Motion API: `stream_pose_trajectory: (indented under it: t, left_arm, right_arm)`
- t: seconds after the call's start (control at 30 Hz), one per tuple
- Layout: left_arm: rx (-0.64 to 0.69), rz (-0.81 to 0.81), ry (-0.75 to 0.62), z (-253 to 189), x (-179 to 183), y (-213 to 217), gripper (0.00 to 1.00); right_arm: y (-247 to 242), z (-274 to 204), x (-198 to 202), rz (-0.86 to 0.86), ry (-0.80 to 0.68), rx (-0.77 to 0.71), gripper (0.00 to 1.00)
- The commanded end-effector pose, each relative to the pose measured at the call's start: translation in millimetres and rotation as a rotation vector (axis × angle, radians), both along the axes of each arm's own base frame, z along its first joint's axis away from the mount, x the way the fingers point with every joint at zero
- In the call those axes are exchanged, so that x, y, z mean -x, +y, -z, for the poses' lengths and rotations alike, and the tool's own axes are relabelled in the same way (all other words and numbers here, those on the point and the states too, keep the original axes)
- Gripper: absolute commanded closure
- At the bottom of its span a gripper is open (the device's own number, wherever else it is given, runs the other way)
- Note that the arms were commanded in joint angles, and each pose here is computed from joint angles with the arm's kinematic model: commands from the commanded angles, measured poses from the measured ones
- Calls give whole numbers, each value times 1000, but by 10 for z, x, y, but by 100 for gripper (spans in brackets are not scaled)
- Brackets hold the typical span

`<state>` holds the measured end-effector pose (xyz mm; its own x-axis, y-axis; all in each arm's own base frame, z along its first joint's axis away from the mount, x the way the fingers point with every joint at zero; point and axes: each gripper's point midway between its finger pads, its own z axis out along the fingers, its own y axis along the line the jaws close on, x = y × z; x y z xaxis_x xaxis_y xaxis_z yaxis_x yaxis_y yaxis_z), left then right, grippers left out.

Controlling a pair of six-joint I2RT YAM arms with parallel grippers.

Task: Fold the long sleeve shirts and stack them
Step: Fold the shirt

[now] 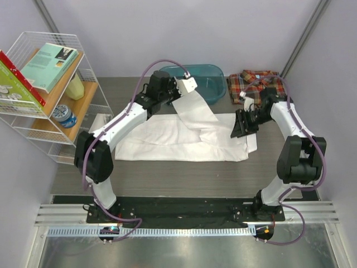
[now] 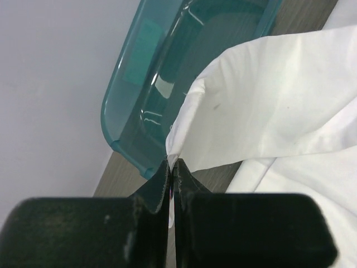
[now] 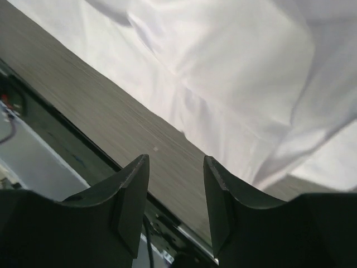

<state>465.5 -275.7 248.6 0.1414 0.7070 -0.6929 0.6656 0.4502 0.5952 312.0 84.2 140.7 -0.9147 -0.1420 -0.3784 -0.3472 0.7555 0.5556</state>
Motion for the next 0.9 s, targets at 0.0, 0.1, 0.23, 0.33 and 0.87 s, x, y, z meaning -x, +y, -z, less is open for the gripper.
stream_pose_trajectory:
  t: [0.0,0.1,0.23,0.33,0.87]
  left_arm:
    - [114,-33,-116,-526,-347,59,100]
    - [153,-11,-142,-644,-413,15,100]
    - [182,16,-182,-844,-460,-63,100]
    - [205,44,-230,-1064,-496,-121,100]
    - [200,396,-136,-879,161,-234,100]
  right_arm:
    - [-478,354,325,-68,-5,312,51]
    - [-611,558,436,-82,18,388,52]
    - [-702,770,528,-100,73,434,59]
    - [-753,914,548,-103,97,463,64]
    - [-911,1257,685,-108,197,537,99]
